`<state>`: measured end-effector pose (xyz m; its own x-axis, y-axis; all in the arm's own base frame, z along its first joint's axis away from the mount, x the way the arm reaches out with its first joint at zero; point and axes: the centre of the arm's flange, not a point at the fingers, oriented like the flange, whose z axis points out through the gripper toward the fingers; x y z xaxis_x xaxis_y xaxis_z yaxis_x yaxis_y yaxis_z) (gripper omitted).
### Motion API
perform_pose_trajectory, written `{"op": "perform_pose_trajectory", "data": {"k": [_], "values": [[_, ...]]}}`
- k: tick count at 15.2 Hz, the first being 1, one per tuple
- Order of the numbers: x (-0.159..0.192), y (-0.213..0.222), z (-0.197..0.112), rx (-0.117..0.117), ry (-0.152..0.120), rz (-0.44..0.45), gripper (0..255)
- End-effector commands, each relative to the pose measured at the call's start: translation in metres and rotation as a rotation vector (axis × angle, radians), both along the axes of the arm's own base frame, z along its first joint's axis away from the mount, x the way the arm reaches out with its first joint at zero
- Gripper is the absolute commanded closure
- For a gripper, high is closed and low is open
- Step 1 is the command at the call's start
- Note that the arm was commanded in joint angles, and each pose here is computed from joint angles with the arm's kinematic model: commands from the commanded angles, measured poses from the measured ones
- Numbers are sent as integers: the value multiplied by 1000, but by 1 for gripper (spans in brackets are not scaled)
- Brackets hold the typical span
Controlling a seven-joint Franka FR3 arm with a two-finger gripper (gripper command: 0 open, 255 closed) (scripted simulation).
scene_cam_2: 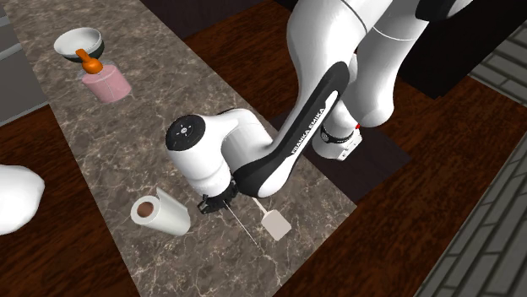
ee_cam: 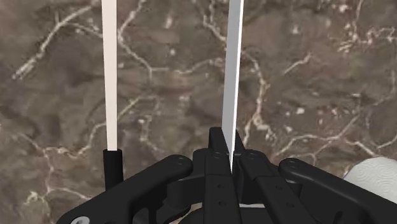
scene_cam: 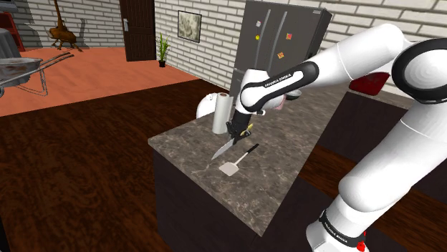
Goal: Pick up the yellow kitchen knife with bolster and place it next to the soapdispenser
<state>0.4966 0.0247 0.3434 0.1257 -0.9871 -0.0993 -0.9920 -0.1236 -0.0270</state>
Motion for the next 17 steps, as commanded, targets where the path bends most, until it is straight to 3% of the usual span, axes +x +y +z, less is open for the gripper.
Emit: {"op": "perform_pose_trajectory", "data": {"k": [1, 17], "values": [[0, -1, 11, 0, 0, 0, 255], [0, -1, 95, 0, 0, 0, 255]]}}
